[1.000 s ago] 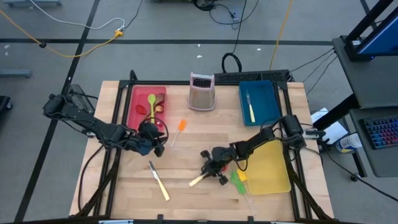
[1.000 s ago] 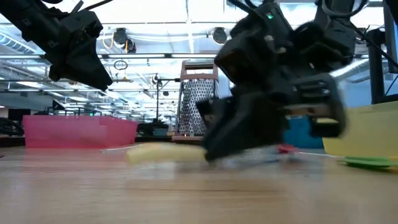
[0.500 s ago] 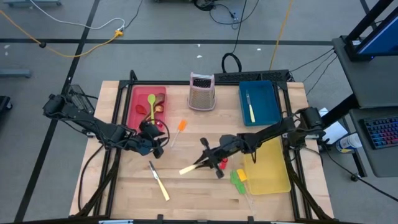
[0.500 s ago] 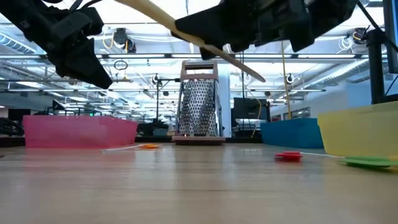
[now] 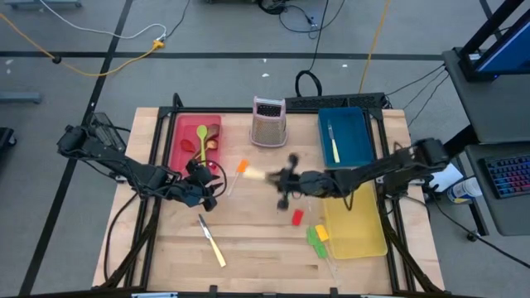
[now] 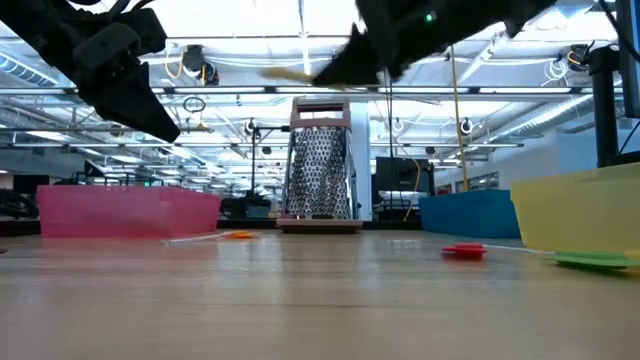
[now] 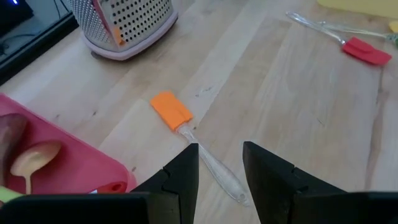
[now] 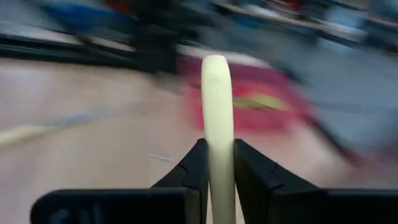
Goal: Pick & Place Kitchen Items
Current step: Put the right yellow knife into the blue bin, then put the yellow knife into the blue bin
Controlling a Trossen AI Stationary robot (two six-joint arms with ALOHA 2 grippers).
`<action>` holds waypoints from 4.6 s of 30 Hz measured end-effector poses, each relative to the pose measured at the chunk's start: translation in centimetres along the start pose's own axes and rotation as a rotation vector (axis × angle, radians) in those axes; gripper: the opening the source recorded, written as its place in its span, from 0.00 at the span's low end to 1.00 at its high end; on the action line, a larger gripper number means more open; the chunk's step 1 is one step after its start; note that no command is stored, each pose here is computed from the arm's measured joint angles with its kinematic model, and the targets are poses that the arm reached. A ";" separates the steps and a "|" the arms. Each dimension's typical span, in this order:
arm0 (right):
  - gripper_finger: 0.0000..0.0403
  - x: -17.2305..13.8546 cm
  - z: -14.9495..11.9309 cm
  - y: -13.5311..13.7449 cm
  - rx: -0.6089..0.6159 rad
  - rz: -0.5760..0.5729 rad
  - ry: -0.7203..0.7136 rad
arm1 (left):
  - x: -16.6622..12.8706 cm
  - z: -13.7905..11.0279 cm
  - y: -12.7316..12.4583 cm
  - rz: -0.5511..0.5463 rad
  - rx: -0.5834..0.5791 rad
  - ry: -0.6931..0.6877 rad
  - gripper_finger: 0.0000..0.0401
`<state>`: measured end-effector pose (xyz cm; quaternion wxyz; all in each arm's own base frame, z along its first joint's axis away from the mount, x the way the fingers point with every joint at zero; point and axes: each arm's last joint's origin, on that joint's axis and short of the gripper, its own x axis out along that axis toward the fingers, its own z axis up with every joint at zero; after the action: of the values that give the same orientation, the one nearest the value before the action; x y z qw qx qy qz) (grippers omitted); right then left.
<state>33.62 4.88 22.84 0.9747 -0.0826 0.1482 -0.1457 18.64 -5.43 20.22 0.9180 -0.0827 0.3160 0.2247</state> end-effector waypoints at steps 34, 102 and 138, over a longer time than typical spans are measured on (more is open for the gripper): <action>0.11 -6.4 -13.0 -20.8 0.592 -0.964 0.606 | 0.0 0.0 0.0 0.002 0.033 0.003 0.33; 0.25 -6.2 -6.8 -4.6 0.353 0.144 -0.191 | -0.1 -4.2 -5.3 -0.539 0.685 0.210 0.33; 0.39 -6.4 -5.6 -2.2 0.106 0.306 -0.470 | 0.7 -6.9 -9.2 -0.746 0.713 0.207 0.42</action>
<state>25.45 4.06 19.67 0.9959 -0.0396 -0.0789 0.0186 19.64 -15.32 14.51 0.8708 0.1062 0.4108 -0.2484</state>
